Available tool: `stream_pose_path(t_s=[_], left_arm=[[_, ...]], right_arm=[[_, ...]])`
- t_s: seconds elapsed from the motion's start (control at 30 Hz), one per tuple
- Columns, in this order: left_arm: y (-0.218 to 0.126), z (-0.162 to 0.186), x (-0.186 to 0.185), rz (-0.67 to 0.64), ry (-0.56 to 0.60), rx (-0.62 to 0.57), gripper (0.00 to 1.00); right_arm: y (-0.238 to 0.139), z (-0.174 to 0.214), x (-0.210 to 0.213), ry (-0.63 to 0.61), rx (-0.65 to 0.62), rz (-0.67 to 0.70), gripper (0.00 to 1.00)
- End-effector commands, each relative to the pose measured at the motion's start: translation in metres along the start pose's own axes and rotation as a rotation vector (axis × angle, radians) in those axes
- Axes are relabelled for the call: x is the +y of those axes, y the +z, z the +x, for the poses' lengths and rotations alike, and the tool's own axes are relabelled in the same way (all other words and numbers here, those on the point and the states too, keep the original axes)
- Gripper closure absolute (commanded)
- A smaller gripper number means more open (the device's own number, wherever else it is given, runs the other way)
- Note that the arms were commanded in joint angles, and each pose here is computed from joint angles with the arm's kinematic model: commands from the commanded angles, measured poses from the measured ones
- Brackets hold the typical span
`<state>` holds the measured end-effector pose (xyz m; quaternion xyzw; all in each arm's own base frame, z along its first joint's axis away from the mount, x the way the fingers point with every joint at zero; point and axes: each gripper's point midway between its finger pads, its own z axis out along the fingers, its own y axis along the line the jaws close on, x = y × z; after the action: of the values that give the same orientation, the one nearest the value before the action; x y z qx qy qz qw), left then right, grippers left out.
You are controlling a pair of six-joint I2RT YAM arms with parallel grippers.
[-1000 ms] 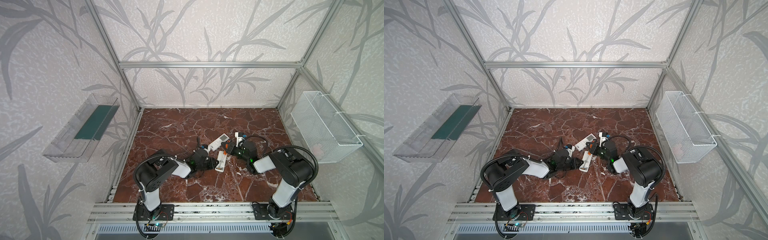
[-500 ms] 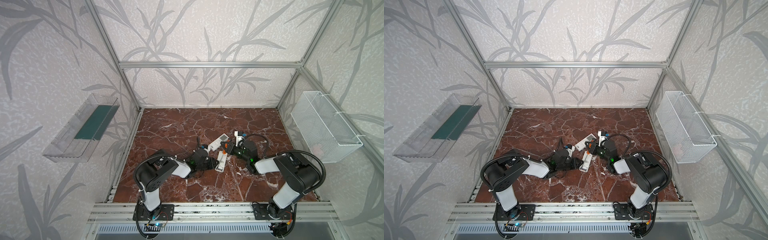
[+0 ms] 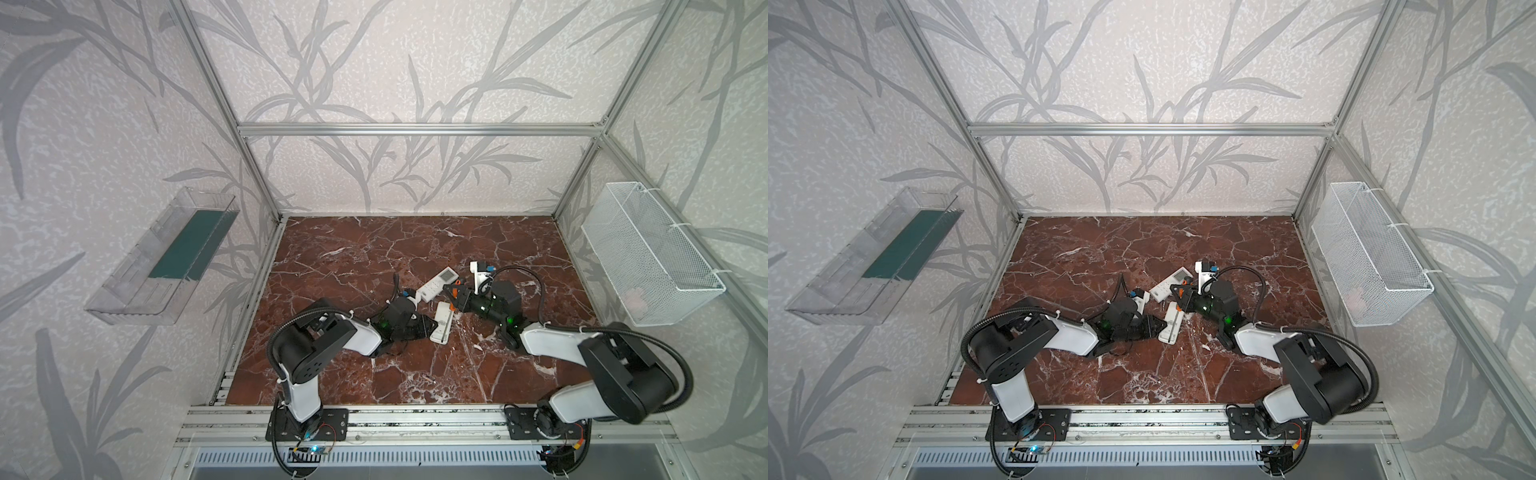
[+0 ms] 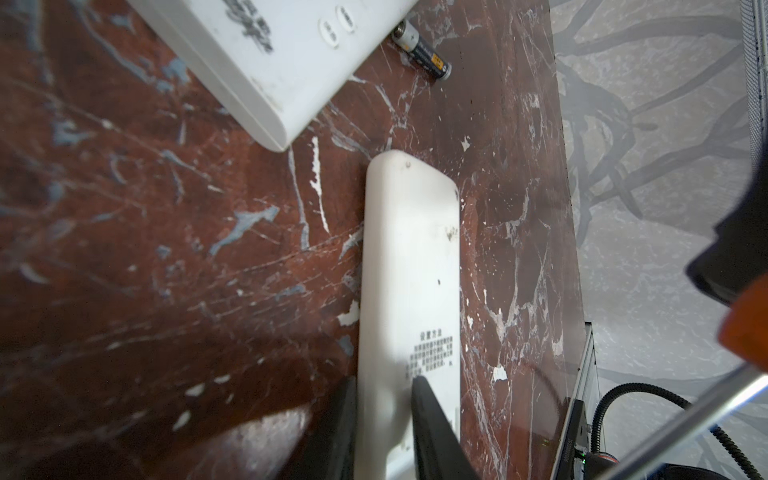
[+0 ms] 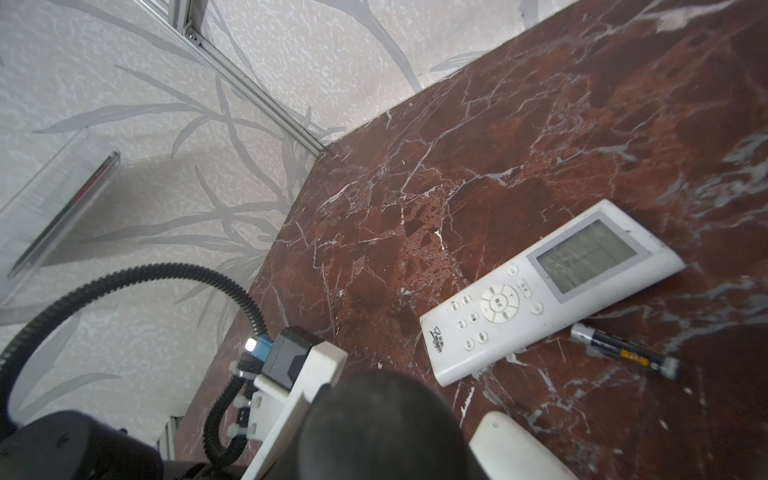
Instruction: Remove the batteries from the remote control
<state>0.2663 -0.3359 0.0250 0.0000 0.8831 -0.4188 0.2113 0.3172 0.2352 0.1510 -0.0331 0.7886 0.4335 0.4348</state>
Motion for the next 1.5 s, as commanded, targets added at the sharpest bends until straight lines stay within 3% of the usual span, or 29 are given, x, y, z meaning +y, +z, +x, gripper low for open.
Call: stream_pose_path(t_s=[0.0,0.2,0.93,1.23,1.47], left_arm=[[0.001,0.021,0.033,-0.117,-0.017,0.085,0.74],[0.004,0.018,0.031,-0.109,-0.011,0.087,0.74],[-0.019,-0.002,0.009,-0.131,0.103,0.068,0.7],[-0.052,-0.024,-0.01,-0.214,0.28,0.051,0.64],[-0.084,-0.037,-0.013,-0.314,0.41,0.039,0.63]], right_arm=[[-0.018,0.012,0.012,-0.128,0.054,0.042,1.0],[-0.036,0.005,0.011,-0.177,0.017,0.092,1.0],[-0.039,0.001,0.017,-0.214,0.05,0.107,1.0],[-0.044,0.002,-0.01,-0.199,0.132,0.269,1.0],[-0.065,-0.004,-0.061,-0.062,0.263,0.453,1.0]])
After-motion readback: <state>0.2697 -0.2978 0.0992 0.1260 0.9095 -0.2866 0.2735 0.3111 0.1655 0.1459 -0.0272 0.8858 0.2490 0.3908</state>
